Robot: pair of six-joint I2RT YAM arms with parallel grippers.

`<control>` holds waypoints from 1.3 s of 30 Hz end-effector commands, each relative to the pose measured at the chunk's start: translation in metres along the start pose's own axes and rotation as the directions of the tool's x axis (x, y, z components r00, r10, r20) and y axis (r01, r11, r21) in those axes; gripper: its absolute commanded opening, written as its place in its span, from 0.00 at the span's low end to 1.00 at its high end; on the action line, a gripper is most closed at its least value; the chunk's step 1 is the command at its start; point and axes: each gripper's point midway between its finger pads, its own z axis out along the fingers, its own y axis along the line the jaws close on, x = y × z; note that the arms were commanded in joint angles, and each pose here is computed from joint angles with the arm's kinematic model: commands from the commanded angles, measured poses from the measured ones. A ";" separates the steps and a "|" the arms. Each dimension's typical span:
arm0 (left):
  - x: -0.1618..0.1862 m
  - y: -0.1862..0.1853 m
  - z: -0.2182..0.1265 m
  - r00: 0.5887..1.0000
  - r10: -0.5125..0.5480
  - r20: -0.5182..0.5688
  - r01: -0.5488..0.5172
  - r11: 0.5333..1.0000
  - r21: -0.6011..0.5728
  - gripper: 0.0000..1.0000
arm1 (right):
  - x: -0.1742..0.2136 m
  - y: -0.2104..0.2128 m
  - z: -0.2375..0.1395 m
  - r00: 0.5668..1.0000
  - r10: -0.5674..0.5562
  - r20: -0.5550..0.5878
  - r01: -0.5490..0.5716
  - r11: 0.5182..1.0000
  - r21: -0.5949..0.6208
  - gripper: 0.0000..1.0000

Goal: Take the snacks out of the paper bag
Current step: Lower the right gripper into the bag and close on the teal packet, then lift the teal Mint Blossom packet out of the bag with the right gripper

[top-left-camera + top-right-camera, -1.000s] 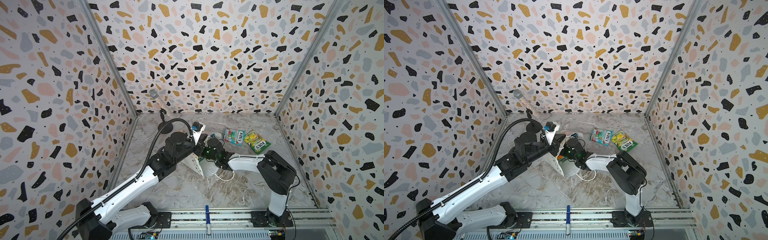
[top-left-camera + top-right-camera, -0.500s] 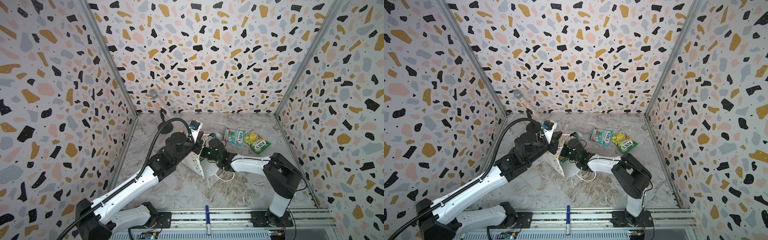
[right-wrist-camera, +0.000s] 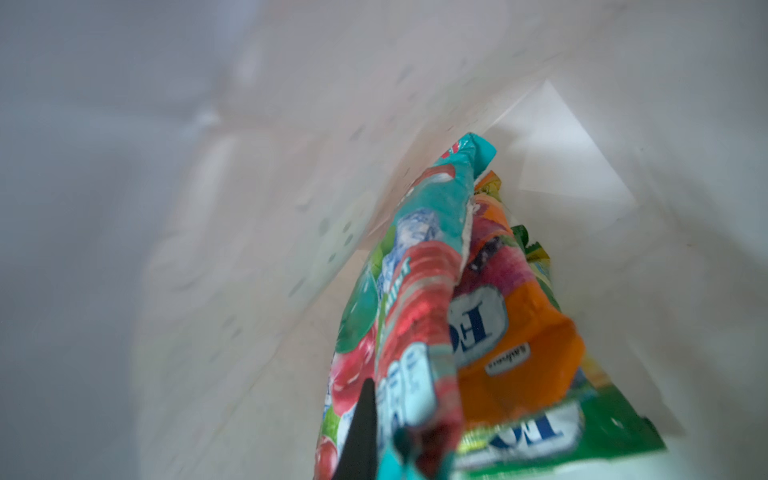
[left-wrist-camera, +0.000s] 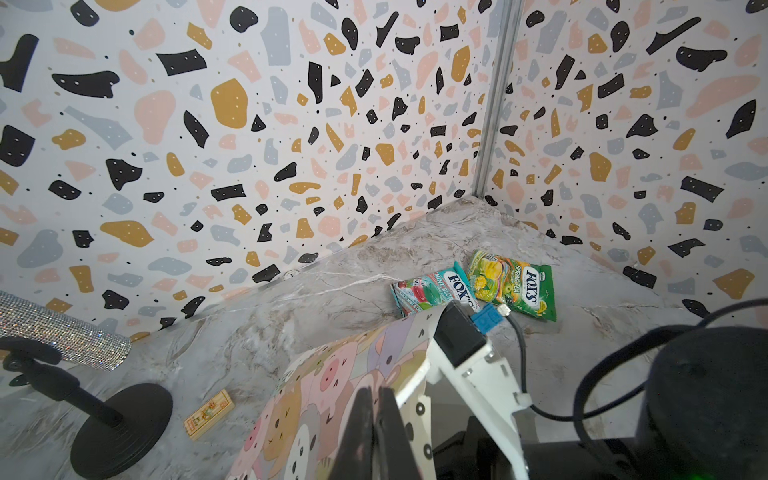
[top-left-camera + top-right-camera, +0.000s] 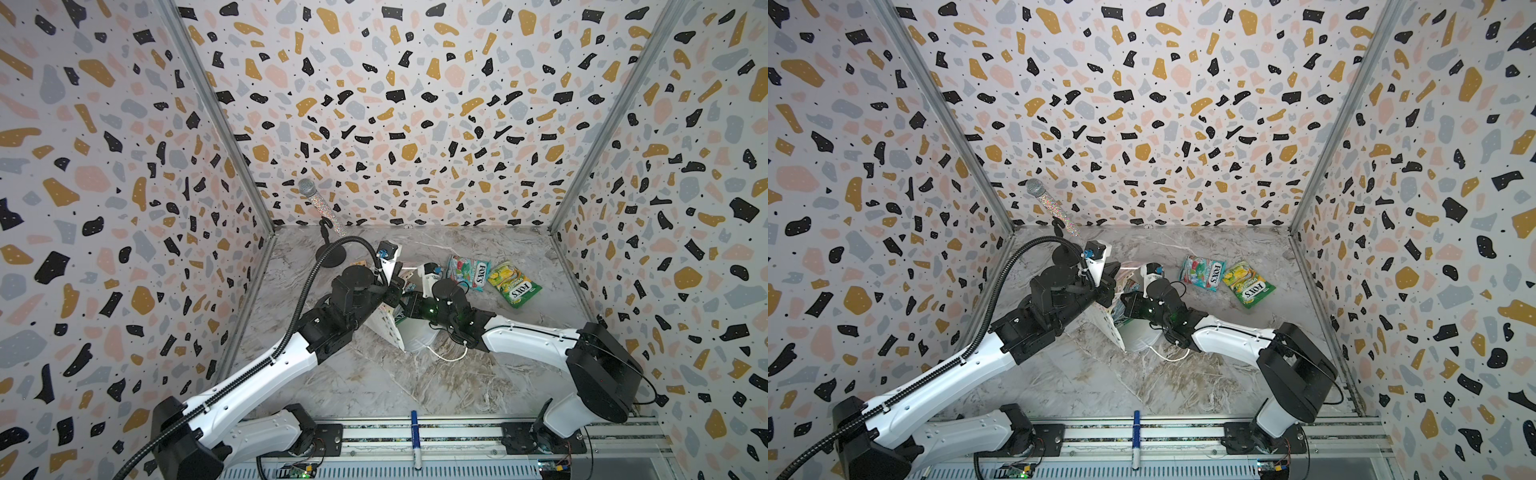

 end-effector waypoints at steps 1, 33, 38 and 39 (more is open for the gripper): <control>-0.015 0.005 -0.006 0.998 -0.014 0.060 0.015 1.000 -0.019 0.00 | -0.013 0.022 -0.022 0.997 -0.077 0.024 0.078 0.996 -0.036 0.00; -0.013 0.002 -0.004 0.999 -0.009 0.052 0.010 1.000 -0.004 0.00 | -0.067 0.086 -0.170 0.864 -0.498 0.073 0.501 0.865 -0.031 0.00; -0.013 0.001 -0.004 0.999 -0.009 0.050 0.009 1.000 0.002 0.00 | -0.093 0.084 -0.195 0.865 -0.482 0.136 0.487 0.873 -0.002 0.00; -0.013 0.001 -0.004 0.999 -0.008 0.049 0.008 1.000 0.002 0.00 | -0.097 0.080 -0.199 0.867 -0.477 0.143 0.480 0.877 0.013 0.00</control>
